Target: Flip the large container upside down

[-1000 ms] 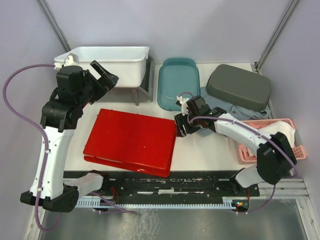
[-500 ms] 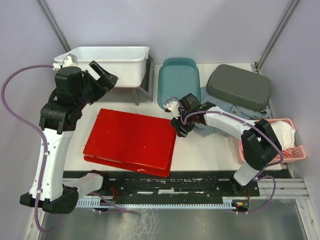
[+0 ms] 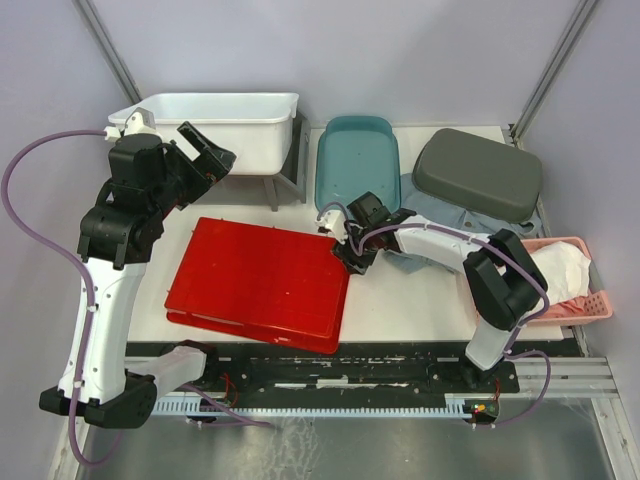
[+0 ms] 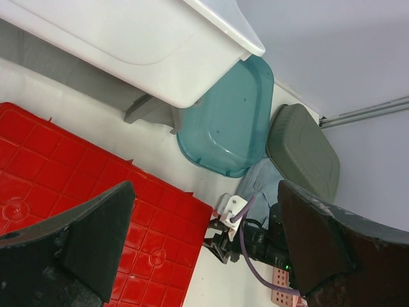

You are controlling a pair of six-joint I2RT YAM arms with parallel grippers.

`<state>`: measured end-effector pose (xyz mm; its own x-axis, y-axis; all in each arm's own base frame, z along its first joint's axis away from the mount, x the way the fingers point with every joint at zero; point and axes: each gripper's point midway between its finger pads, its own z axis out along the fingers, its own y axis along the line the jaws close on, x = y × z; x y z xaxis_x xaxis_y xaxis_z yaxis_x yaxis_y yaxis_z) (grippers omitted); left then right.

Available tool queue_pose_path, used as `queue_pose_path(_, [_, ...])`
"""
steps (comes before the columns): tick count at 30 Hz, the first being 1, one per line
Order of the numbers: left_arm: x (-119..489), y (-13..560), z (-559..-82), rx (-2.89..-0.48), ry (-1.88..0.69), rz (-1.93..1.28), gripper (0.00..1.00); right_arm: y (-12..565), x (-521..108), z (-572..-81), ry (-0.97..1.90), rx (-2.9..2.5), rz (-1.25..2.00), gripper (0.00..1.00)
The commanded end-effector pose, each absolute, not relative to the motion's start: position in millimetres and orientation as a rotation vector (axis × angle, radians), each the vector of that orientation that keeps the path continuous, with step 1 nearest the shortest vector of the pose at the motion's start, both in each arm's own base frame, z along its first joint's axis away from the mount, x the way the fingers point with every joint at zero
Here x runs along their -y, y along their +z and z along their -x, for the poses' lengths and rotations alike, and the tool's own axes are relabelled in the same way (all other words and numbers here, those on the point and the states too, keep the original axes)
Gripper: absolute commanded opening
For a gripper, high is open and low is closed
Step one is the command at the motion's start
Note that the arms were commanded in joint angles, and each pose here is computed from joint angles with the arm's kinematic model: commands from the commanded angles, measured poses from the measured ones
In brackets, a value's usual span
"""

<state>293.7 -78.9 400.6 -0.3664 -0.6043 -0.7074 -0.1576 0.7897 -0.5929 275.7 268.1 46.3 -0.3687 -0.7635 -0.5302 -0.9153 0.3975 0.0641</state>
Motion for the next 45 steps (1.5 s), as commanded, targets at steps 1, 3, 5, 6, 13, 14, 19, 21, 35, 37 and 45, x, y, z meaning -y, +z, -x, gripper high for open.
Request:
queue_pose_path(1, [79.9, 411.9, -293.8, -1.879, -0.545, 0.550, 0.99, 64.3, -283.5, -298.1, 0.432, -2.099, 1.435, 0.50])
queue_pose_path(3, [80.0, 411.0, -294.3, -1.881, -0.544, 0.550, 0.99, 68.7, -284.3, -301.6, 0.419, -2.079, 1.427, 0.48])
queue_pose_path(5, [80.2, 411.1, -294.6, -1.881, -0.544, 0.549, 0.99, 71.5, -285.2, -303.8, 0.413, -2.063, 1.421, 0.39])
queue_pose_path(6, [80.3, 411.5, -295.0, -1.880, -0.544, 0.549, 0.99, 73.1, -286.3, -305.0, 0.414, -2.056, 1.418, 0.34])
queue_pose_path(13, [81.4, 409.7, -297.8, -1.886, -0.543, 0.545, 0.99, 81.6, -290.4, -308.3, 0.414, -2.009, 1.398, 0.02])
queue_pose_path(14, [81.4, 409.8, -298.0, -1.886, -0.543, 0.545, 0.99, 83.7, -288.7, -309.0, 0.402, -2.005, 1.397, 0.02])
queue_pose_path(19, [81.3, 408.0, -299.1, -1.891, -0.537, 0.543, 0.99, 102.9, -270.3, -309.2, 0.284, -1.940, 1.479, 0.02])
queue_pose_path(21, [80.2, 404.3, -299.9, -1.898, -0.526, 0.548, 0.99, 113.0, -255.3, -305.6, 0.210, -1.931, 1.544, 0.02])
queue_pose_path(35, [65.9, 288.0, -298.4, -2.114, -0.330, 0.592, 0.99, 140.7, -154.4, -291.3, -0.088, -1.978, 1.807, 0.02])
queue_pose_path(37, [59.1, 262.0, -292.4, -2.157, -0.272, 0.608, 0.99, 140.0, -141.9, -296.2, -0.153, -1.986, 1.800, 0.02])
queue_pose_path(45, [37.7, 186.0, -268.4, -2.292, -0.145, 0.682, 0.99, 132.0, -95.5, -315.8, -0.394, -1.937, 1.732, 0.02])
